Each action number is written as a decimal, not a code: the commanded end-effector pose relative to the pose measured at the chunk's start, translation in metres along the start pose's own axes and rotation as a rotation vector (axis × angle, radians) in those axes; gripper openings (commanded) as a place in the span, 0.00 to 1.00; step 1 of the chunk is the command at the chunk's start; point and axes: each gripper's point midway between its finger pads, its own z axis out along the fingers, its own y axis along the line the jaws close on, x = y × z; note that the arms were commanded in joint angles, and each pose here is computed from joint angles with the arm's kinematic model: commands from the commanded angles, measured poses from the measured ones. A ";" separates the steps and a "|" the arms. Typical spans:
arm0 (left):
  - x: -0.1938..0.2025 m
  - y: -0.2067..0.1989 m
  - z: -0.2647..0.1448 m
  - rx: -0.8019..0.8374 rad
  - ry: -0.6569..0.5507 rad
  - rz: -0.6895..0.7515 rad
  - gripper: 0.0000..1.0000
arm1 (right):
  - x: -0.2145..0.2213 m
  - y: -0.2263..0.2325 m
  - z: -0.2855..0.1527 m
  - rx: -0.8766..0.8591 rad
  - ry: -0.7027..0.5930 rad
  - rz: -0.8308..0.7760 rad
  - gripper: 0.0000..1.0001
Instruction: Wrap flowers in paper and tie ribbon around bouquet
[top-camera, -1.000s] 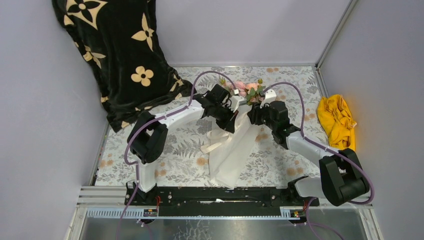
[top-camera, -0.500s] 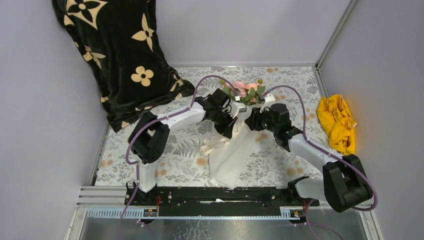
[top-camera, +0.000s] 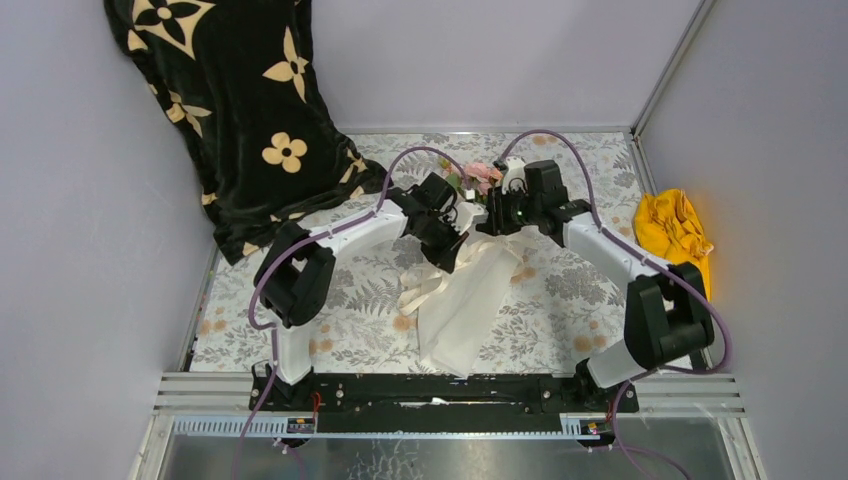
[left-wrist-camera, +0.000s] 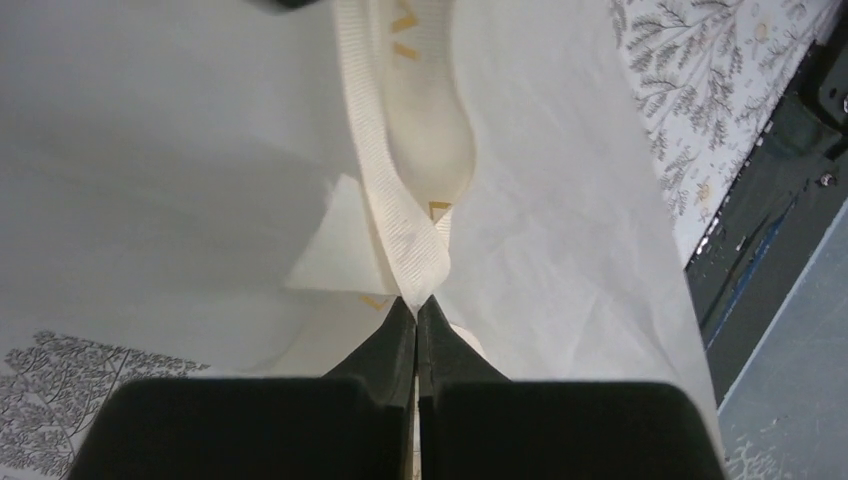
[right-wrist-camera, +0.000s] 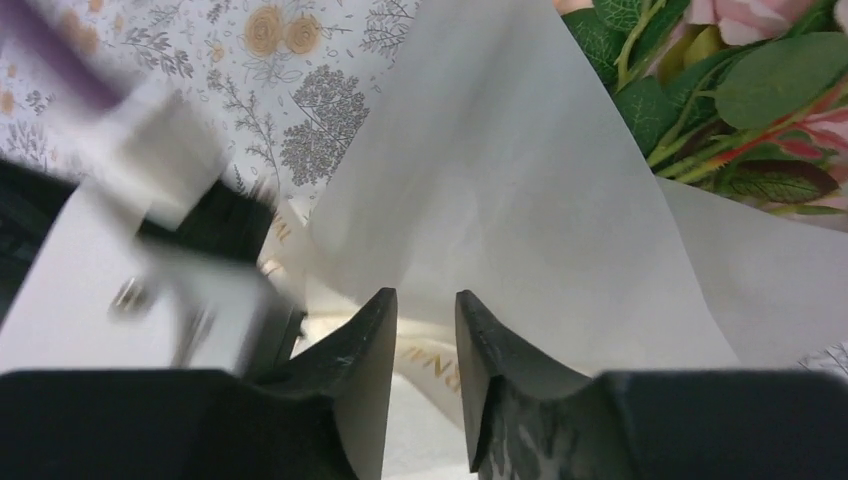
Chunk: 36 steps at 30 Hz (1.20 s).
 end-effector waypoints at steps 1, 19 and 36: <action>-0.018 -0.022 -0.012 0.042 -0.027 0.097 0.00 | -0.006 0.001 0.021 -0.018 0.040 0.038 0.30; -0.103 -0.003 -0.016 0.120 -0.287 -0.068 0.00 | 0.108 0.027 0.023 -0.254 0.338 0.226 0.03; -0.077 0.021 -0.015 0.000 -0.296 -0.234 0.00 | 0.048 -0.022 -0.015 0.022 0.208 0.174 0.41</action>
